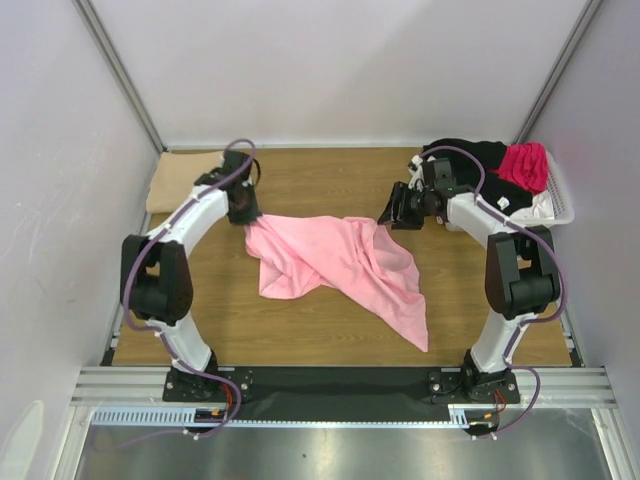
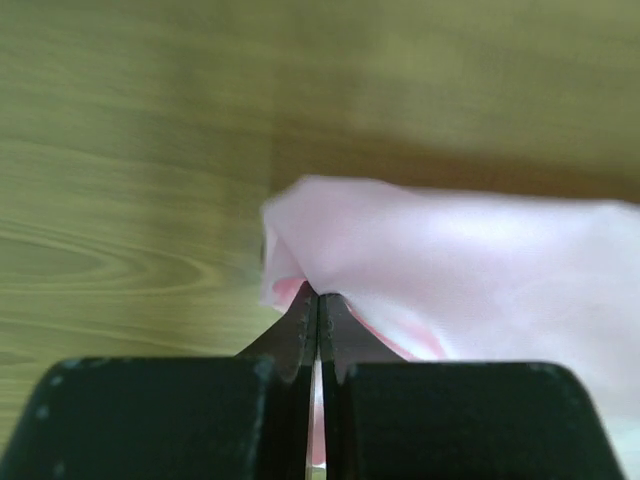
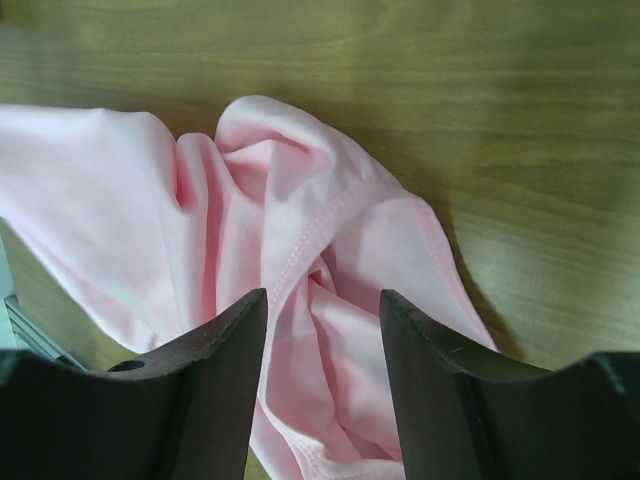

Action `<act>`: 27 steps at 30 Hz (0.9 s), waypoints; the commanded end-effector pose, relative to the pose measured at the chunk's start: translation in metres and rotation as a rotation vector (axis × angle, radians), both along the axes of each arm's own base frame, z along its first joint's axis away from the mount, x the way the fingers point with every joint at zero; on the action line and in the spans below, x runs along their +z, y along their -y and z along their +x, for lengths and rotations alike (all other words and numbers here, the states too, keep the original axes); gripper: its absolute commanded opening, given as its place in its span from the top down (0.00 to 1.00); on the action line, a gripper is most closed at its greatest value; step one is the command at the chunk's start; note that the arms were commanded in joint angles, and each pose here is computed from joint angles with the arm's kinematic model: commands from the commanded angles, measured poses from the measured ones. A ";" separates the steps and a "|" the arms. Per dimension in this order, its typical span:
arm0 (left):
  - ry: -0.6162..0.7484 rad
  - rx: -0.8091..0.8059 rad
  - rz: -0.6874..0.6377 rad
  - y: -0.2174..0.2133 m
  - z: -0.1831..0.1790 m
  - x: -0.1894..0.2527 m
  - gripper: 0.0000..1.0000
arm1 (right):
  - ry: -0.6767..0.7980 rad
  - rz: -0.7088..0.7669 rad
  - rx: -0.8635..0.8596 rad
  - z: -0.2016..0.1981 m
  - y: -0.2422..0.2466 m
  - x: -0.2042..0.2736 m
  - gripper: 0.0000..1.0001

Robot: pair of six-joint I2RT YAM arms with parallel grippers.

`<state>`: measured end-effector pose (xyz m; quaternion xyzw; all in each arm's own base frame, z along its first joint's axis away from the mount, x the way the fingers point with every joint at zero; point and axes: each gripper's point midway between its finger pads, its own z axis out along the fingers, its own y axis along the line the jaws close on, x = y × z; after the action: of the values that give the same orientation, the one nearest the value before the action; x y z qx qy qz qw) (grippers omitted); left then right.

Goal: Fold and stack the t-shirts
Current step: Flatten the tshirt out

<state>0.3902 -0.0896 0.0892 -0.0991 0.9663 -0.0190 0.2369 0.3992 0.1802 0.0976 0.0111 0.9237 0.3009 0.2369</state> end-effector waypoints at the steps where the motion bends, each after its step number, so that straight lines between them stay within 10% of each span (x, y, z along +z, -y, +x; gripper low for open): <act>1: 0.203 0.067 0.063 -0.040 0.021 0.086 1.00 | 0.051 0.029 0.017 0.018 -0.012 0.016 0.46; 9: 0.367 0.132 0.192 -0.085 0.033 0.138 0.93 | 0.050 0.051 0.039 0.033 -0.024 0.011 0.46; 27: 0.239 0.445 0.227 -0.113 -0.018 0.089 1.00 | 0.111 -0.003 0.238 0.068 -0.077 0.005 0.33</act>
<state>0.3888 0.0166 0.1706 -0.2298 0.8996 0.1290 0.3482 0.4607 0.2441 0.0997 -0.0783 0.9070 0.3299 0.2498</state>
